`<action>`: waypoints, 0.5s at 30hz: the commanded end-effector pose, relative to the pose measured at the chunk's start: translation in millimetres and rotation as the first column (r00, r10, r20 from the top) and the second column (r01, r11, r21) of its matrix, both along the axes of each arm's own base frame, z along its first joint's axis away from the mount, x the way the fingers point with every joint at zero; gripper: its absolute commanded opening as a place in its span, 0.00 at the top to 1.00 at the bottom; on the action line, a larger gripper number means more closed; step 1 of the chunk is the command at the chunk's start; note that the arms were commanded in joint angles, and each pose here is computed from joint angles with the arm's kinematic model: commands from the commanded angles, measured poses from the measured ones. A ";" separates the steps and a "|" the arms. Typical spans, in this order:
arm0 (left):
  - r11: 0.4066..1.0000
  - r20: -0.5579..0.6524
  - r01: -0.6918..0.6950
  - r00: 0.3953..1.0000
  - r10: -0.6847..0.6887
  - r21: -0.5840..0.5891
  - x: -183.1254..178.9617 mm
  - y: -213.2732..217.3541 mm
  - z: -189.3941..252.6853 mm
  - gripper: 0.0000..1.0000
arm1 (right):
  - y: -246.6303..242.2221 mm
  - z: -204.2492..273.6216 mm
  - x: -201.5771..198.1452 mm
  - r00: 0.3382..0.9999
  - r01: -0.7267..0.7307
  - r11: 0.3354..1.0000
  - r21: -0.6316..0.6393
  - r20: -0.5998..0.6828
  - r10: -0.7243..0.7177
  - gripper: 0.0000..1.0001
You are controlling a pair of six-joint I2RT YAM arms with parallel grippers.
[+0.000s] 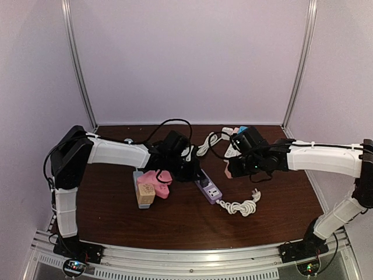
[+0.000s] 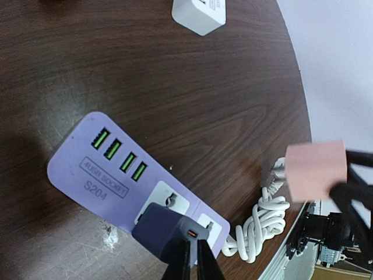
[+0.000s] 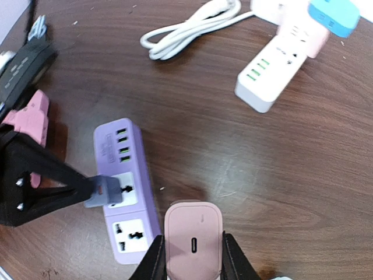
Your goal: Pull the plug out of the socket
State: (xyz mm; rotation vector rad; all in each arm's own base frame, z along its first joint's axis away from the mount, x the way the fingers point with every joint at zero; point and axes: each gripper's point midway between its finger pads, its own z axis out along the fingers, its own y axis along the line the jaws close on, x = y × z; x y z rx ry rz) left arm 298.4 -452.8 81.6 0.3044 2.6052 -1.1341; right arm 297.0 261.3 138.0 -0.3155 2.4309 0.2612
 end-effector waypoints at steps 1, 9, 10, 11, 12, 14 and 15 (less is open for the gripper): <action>0.994 -0.009 0.003 1.000 -0.002 0.106 -1.3 7.7 -22.5 0.95 | -33.5 -2.7 18.5 0.994 0.102 0.986 0.133 -0.039 -0.098 1.00; 0.998 0.069 0.045 0.996 -0.048 0.036 6.3 -9.6 18.8 0.92 | -89.7 -6.3 64.7 0.973 0.228 0.921 0.315 -0.036 -0.229 1.00; 0.998 0.080 0.052 0.995 -0.054 0.026 7.1 -11.7 24.4 0.92 | -94.8 -7.1 69.5 0.972 0.231 0.913 0.336 -0.034 -0.234 1.00; 0.998 0.089 0.059 0.994 -0.060 0.015 7.9 -14.1 30.1 0.91 | -103.6 -9.6 76.3 0.967 0.248 0.900 0.360 -0.040 -0.251 1.00; 0.998 0.096 0.065 0.993 -0.065 0.005 8.3 -16.1 35.3 0.91 | -109.6 -12.3 80.9 0.965 0.258 0.887 0.382 -0.049 -0.259 1.00; 0.997 0.108 0.078 0.991 -0.076 -0.014 8.5 -20.5 44.5 0.91 | -116.8 -17.0 87.5 0.963 0.265 0.862 0.431 -0.074 -0.258 1.00; 0.996 0.113 0.085 0.990 -0.082 -0.020 7.9 -22.2 47.9 0.91 | -122.3 -21.6 89.4 0.959 0.279 0.854 0.438 -0.088 -0.268 1.00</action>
